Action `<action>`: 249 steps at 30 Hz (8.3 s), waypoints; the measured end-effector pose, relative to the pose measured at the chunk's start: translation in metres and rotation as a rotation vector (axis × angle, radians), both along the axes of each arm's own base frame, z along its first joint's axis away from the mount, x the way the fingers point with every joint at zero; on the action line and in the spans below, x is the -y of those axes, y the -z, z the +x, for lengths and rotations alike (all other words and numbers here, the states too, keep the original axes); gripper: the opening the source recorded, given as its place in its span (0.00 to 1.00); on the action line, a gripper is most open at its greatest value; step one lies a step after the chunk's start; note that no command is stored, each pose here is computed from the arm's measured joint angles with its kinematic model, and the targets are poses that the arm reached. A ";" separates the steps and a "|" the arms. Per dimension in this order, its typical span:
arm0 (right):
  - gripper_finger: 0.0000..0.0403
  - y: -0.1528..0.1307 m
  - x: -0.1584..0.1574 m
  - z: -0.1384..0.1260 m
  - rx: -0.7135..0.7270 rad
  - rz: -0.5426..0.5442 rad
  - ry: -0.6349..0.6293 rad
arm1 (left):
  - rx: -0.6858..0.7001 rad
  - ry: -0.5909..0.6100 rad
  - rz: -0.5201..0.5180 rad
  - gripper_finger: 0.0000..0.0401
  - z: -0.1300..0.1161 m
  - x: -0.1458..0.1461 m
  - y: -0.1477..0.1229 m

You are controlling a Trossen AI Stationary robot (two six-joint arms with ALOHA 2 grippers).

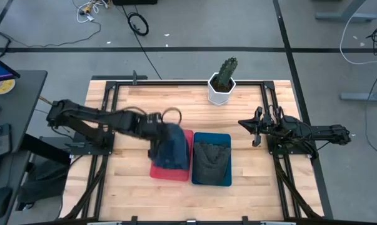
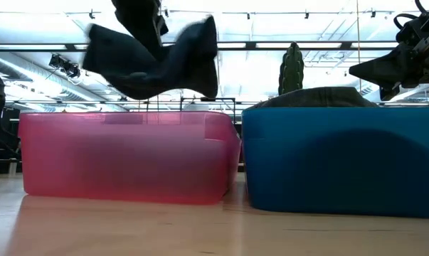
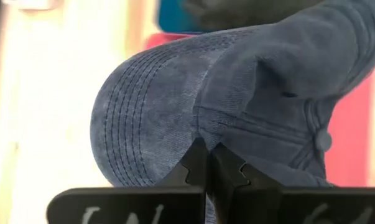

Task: Pick & Place hat
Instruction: Put the blue cap into the red bin, then return to Home Position

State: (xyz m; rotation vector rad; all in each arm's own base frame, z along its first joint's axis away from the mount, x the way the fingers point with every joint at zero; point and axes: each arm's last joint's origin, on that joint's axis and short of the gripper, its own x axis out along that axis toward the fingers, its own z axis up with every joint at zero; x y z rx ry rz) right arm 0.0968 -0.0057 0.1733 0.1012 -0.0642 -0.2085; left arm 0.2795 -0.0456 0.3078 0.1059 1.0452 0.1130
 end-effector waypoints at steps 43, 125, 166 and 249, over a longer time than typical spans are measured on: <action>0.03 0.000 0.000 0.000 0.004 0.000 0.000 | -0.071 -0.057 0.063 0.05 0.032 -0.010 0.118; 0.03 -0.001 0.000 0.000 0.007 0.000 0.000 | 1.309 0.196 -0.079 0.43 -0.190 -0.037 0.084; 0.03 -0.001 0.000 0.000 0.008 0.000 0.000 | 1.137 0.275 -0.046 0.43 -0.183 -0.035 0.133; 0.03 -0.001 0.000 0.000 0.007 0.000 0.000 | 1.087 0.177 -0.100 0.43 -0.182 -0.036 0.138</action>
